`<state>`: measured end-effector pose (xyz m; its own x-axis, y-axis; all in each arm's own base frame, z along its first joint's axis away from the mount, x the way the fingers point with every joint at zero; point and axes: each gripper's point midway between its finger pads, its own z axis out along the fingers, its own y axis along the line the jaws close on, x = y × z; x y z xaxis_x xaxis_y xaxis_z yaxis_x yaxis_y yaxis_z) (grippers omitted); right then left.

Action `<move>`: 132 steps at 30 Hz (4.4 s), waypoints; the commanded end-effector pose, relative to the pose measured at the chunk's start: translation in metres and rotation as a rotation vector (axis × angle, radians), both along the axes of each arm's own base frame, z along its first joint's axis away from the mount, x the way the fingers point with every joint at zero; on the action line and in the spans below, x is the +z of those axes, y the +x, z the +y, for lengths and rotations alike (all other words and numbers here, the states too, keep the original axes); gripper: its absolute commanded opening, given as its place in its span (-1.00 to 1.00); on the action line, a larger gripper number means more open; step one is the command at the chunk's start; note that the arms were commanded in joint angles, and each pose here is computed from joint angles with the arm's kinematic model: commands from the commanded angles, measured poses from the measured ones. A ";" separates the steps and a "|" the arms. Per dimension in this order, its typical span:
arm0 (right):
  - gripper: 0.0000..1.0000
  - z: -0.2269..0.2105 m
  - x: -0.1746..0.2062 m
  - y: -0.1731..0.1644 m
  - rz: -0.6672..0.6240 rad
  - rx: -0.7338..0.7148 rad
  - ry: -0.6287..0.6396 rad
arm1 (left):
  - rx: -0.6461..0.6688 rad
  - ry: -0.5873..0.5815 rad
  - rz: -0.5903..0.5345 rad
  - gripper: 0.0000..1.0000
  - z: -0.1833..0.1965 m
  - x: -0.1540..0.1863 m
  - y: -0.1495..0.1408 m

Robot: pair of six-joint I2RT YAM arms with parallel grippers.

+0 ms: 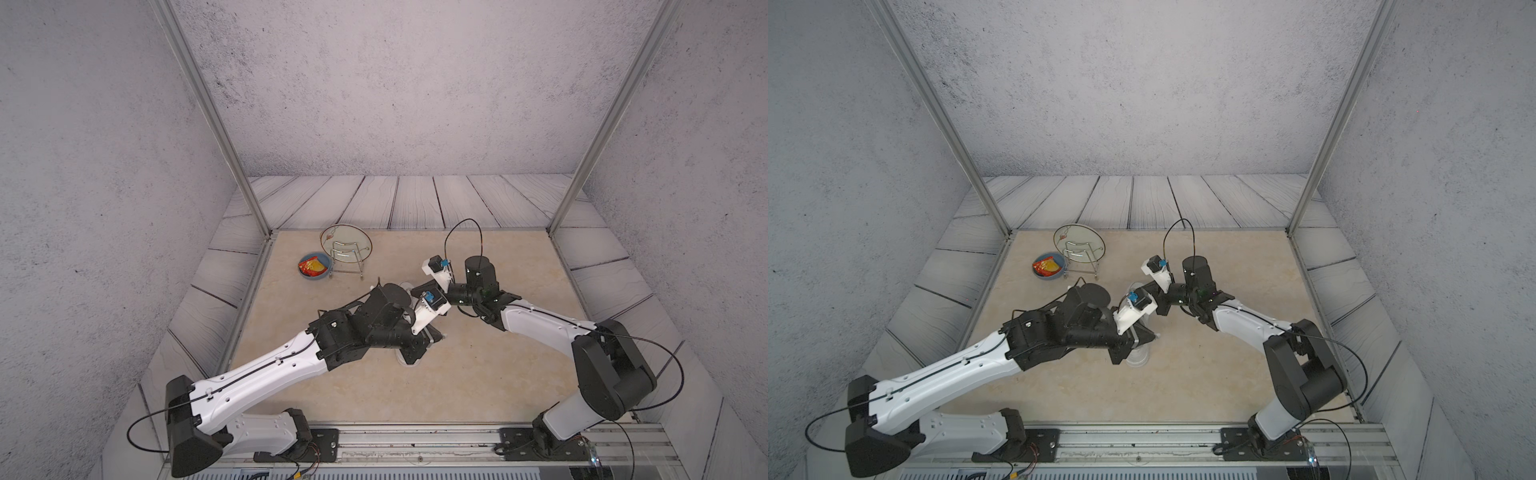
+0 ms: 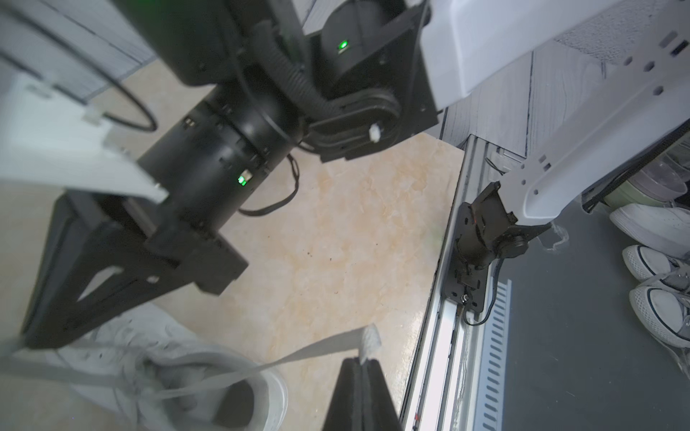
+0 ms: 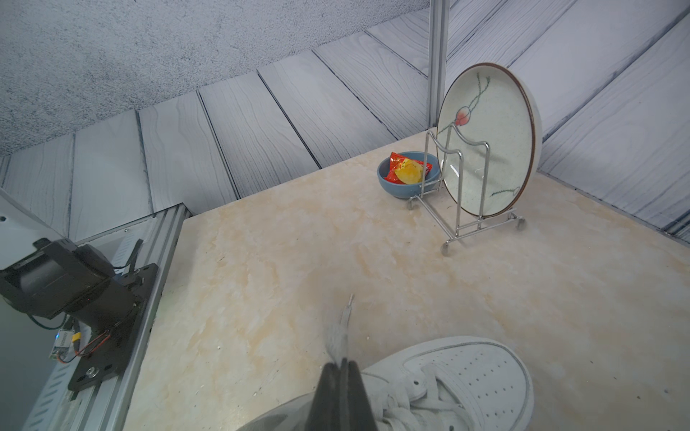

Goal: Tie the shoes
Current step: Wrap the shoelace around the shoelace, then cross the shoelace with the shoelace.

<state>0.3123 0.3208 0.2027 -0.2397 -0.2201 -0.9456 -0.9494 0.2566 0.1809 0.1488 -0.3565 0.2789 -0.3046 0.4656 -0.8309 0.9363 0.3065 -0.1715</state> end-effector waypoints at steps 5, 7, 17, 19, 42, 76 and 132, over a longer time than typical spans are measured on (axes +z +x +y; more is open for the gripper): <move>-1.00 0.001 0.008 -0.004 -0.006 0.012 0.020 | -0.073 -0.003 -0.048 -0.82 -0.035 -0.009 0.007; -1.00 0.001 0.007 -0.003 -0.002 0.012 0.021 | -0.069 0.009 -0.044 -0.70 -0.036 -0.016 0.008; -1.00 0.001 0.002 -0.001 -0.001 0.007 -0.001 | -0.140 -0.036 -0.037 -0.10 -0.041 -0.004 -0.003; -1.00 0.001 0.002 -0.001 -0.002 0.007 -0.004 | -0.102 -0.047 -0.052 -0.09 -0.035 0.006 0.001; -1.00 -0.001 0.006 -0.007 0.005 0.016 -0.002 | 0.416 -0.315 0.347 0.01 0.080 -0.062 0.151; -0.09 -0.042 0.004 -0.027 0.005 -0.139 -0.154 | 0.310 -0.261 0.197 -0.89 0.074 -0.096 0.157; 0.09 -0.035 -0.106 -0.070 0.556 -0.093 0.271 | 0.327 -0.231 0.174 -1.00 0.080 -0.093 0.157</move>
<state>0.2459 0.2863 0.0852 -0.7380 0.0489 -0.6730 -0.6454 0.2396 0.7252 0.3017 -0.2792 0.1730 -0.5815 0.1390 -0.8016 0.7340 0.5145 -0.4433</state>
